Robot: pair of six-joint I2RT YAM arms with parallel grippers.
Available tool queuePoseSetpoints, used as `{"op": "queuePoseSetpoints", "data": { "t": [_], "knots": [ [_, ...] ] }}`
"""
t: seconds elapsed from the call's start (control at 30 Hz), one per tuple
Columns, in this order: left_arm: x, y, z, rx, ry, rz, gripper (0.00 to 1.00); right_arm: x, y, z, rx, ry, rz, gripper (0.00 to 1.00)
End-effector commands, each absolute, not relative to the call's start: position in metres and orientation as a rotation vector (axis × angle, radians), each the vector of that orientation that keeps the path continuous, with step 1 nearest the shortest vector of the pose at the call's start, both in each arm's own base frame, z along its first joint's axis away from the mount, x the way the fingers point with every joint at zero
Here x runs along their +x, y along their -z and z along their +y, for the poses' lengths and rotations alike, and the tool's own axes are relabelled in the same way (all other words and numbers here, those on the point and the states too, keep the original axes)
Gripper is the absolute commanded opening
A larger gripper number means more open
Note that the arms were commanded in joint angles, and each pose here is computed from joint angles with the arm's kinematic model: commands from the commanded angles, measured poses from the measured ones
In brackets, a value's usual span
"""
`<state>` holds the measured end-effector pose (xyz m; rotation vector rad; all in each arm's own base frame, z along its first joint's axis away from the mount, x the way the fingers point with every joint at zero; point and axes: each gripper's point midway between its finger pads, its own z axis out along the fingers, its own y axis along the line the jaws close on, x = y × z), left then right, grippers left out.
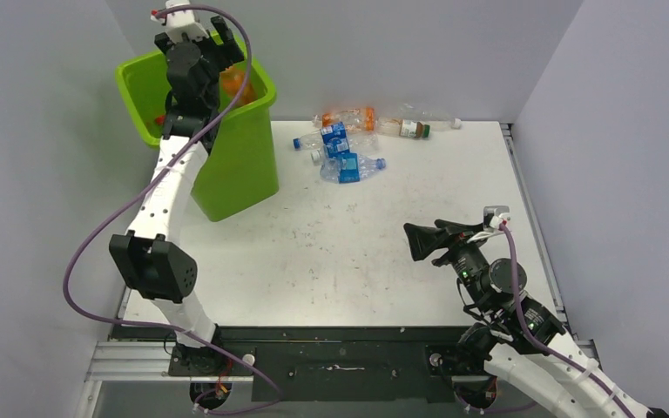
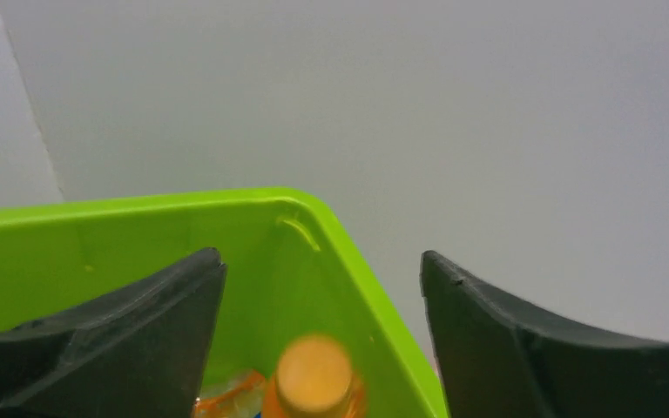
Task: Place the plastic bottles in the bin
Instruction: Place the plastic bottle in the trash bin, then pick up the plastic bottle at the center of the board.
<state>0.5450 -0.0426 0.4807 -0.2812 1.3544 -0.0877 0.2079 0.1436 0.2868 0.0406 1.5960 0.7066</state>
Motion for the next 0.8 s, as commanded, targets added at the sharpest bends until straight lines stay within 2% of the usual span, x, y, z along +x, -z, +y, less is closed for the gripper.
{"op": "queuePoseSetpoints", "data": {
  "t": [0.0, 0.03, 0.2, 0.33, 0.53, 0.7, 0.77],
  "knots": [
    [0.483, -0.596, -0.052, -0.299, 0.122, 1.022, 1.0, 0.213, -0.283, 0.141, 0.048, -0.666, 1.598, 0.9],
    [0.469, -0.603, -0.062, -0.277, 0.12, 0.996, 0.97, 0.214, -0.282, 0.14, 0.05, -0.657, 1.604, 0.9],
    [0.396, -0.622, -0.117, -0.147, 0.207, 0.946, 0.96, 0.217, -0.276, 0.133, 0.105, -0.625, 1.637, 0.9],
    [0.343, -0.598, -0.17, 0.018, 0.368, 1.026, 0.96, 0.224, -0.271, 0.133, 0.157, -0.608, 1.653, 0.9],
    [0.287, -0.479, -0.243, 0.364, 0.572, 1.346, 0.96, 0.255, -0.257, 0.142, 0.24, -0.495, 1.727, 0.9],
    [0.253, -0.368, -0.239, 0.461, 0.636, 1.544, 0.96, 0.296, -0.247, 0.157, 0.343, -0.454, 1.739, 0.9],
    [0.244, -0.341, -0.232, 0.461, 0.647, 1.572, 0.96, 0.32, -0.246, 0.157, 0.425, -0.51, 1.713, 0.9]
  ]
}}
